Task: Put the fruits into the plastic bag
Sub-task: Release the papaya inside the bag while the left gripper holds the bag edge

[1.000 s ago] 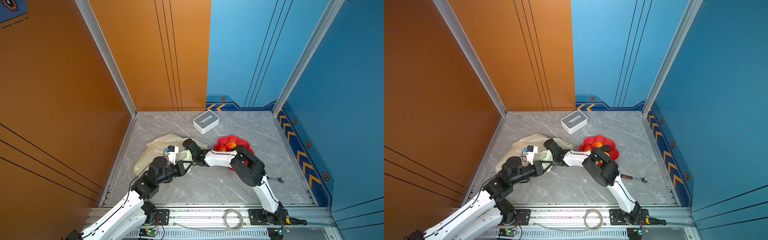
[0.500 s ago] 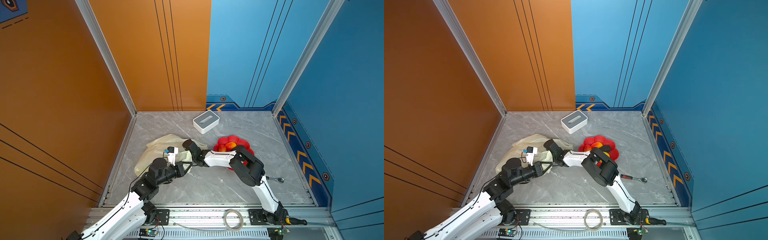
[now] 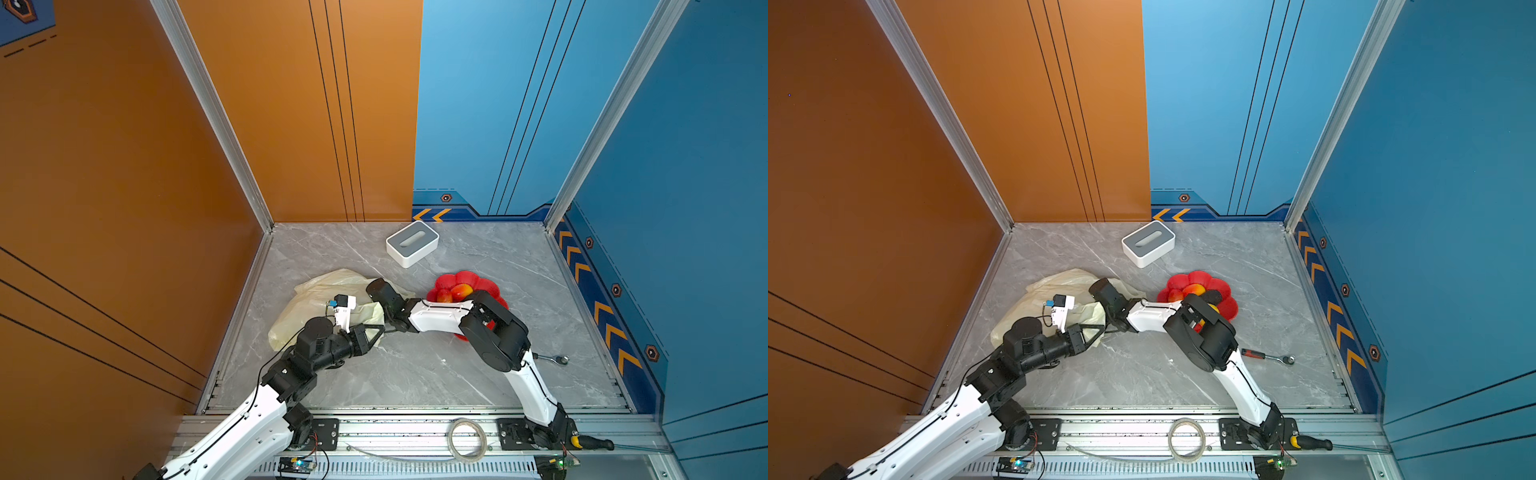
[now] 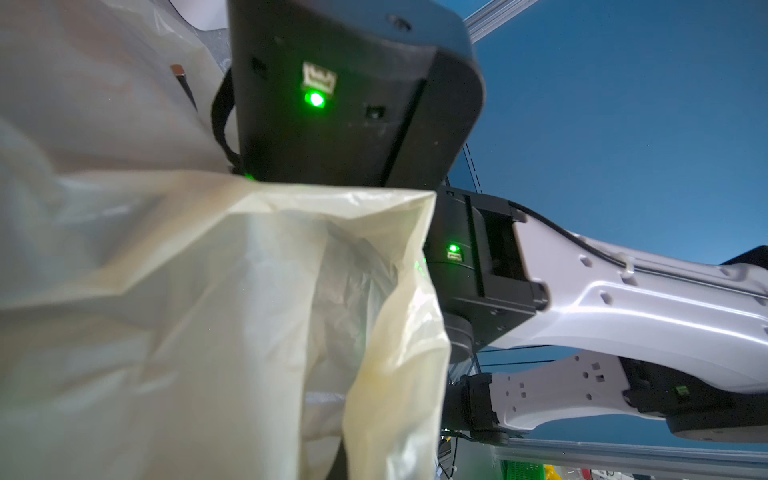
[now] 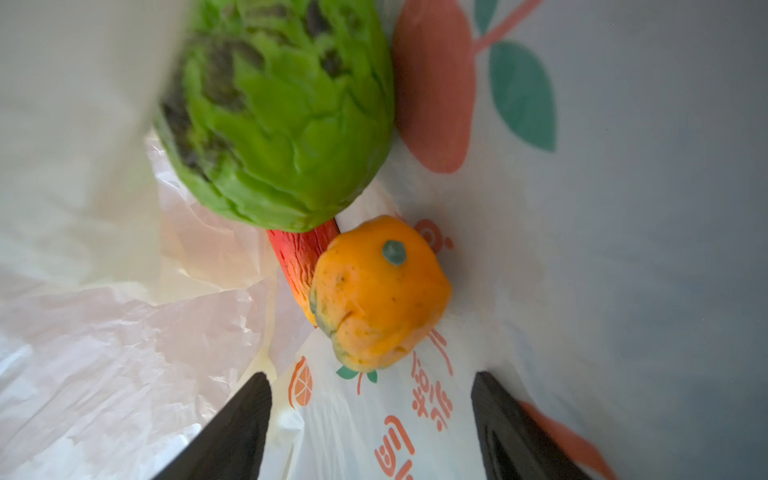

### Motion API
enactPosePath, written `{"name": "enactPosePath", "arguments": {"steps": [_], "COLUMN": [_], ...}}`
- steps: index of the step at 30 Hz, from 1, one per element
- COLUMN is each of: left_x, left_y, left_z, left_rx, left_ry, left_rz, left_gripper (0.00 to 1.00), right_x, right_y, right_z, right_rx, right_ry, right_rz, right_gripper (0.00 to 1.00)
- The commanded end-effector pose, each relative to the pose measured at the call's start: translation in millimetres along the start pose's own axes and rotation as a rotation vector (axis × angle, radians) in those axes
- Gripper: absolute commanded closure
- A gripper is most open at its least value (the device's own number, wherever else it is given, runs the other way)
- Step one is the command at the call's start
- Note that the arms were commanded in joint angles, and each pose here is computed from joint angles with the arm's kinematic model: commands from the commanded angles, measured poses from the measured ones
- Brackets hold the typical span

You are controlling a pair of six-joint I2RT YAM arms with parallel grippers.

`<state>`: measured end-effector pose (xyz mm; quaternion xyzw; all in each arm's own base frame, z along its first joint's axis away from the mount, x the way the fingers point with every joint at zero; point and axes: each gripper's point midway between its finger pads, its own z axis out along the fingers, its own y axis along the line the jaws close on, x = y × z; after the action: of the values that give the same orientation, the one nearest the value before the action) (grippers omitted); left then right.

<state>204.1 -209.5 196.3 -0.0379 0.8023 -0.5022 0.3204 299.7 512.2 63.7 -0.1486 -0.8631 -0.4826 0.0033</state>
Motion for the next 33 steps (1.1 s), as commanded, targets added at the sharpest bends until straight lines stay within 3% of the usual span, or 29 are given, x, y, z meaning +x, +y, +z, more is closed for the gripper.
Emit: {"name": "enactPosePath", "arguments": {"steps": [1,20,33], "left_x": [1,-2,-5], "left_y": [5,11,12], "left_z": [-2,-11,-12], "left_rx": [-0.009,-0.029,-0.033], "left_ry": [-0.008,-0.03,-0.037], "left_rz": [0.001,-0.008,-0.014], "left_gripper": [1.0,1.0,1.0], "right_x": [-3,-1,-6], "right_y": [3,10,6], "right_z": [-11,-33,-78], "right_rx": [0.012,0.012,0.041], "right_ry": [-0.015,-0.004,-0.015], "right_rz": [-0.023,-0.064,-0.097], "right_gripper": [0.25,0.26,0.26]}}
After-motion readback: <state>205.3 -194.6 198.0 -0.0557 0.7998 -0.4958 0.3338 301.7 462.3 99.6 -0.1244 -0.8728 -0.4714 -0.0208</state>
